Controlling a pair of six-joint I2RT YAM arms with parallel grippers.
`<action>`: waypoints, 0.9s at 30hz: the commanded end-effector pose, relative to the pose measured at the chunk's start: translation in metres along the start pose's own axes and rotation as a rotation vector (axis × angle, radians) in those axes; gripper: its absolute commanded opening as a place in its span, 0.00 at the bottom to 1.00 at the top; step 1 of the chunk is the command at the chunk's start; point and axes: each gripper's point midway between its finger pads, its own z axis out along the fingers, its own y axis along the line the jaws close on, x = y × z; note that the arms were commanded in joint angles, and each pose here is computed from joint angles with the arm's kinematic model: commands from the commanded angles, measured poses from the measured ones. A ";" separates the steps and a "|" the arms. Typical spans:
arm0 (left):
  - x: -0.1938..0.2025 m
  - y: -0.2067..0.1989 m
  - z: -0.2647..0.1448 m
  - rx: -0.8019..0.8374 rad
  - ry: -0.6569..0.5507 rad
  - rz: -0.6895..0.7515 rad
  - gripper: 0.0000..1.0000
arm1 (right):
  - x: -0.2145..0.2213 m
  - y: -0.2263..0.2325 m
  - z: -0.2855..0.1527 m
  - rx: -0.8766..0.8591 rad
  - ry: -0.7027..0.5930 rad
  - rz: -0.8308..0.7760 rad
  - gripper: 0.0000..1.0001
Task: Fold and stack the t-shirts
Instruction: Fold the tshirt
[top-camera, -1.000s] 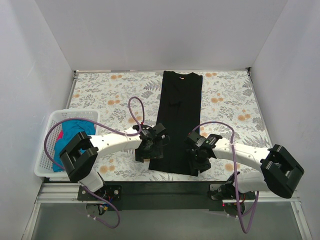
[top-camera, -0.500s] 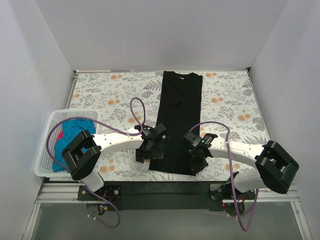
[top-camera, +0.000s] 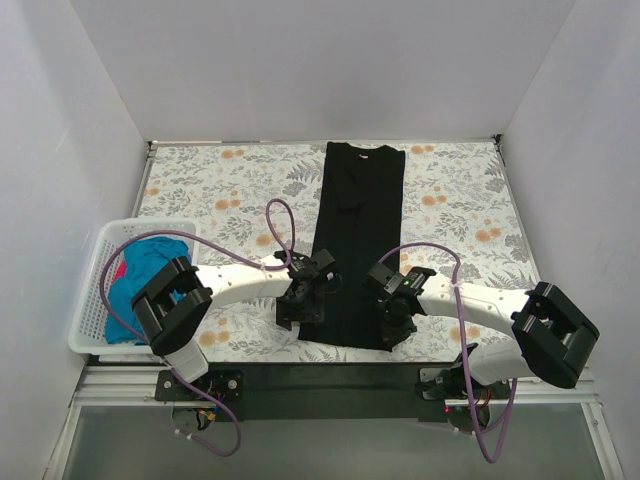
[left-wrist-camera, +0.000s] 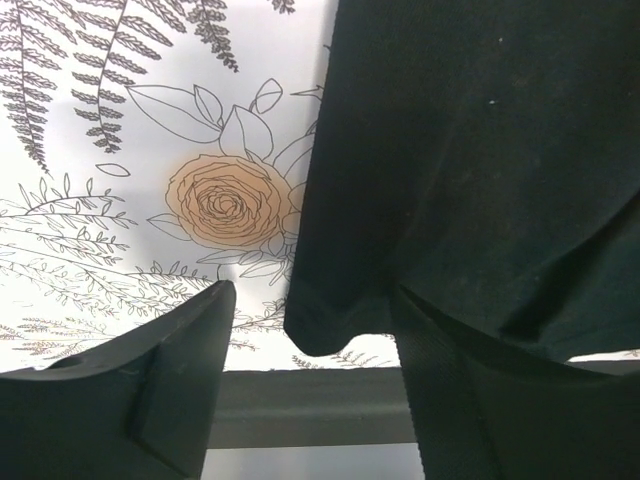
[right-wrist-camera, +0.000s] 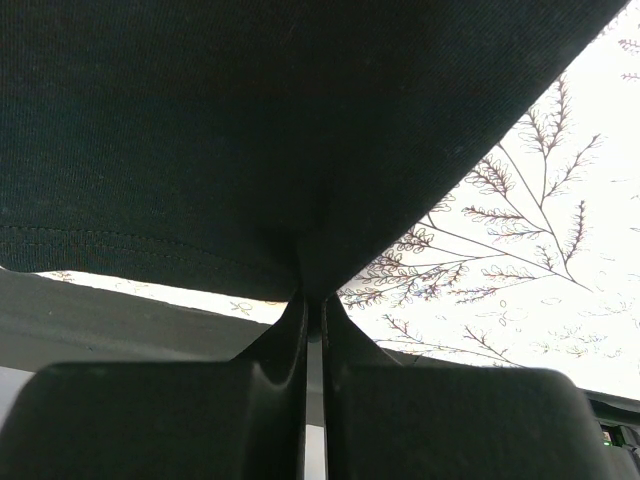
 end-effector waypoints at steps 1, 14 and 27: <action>-0.003 -0.005 -0.004 0.022 0.001 0.006 0.58 | -0.004 -0.008 -0.002 0.045 -0.024 -0.011 0.01; 0.018 0.003 0.010 -0.028 0.080 0.050 0.48 | -0.005 -0.007 -0.004 0.042 -0.030 -0.013 0.01; 0.034 0.018 0.003 -0.058 0.101 0.039 0.00 | -0.010 0.004 -0.016 -0.012 -0.047 -0.037 0.01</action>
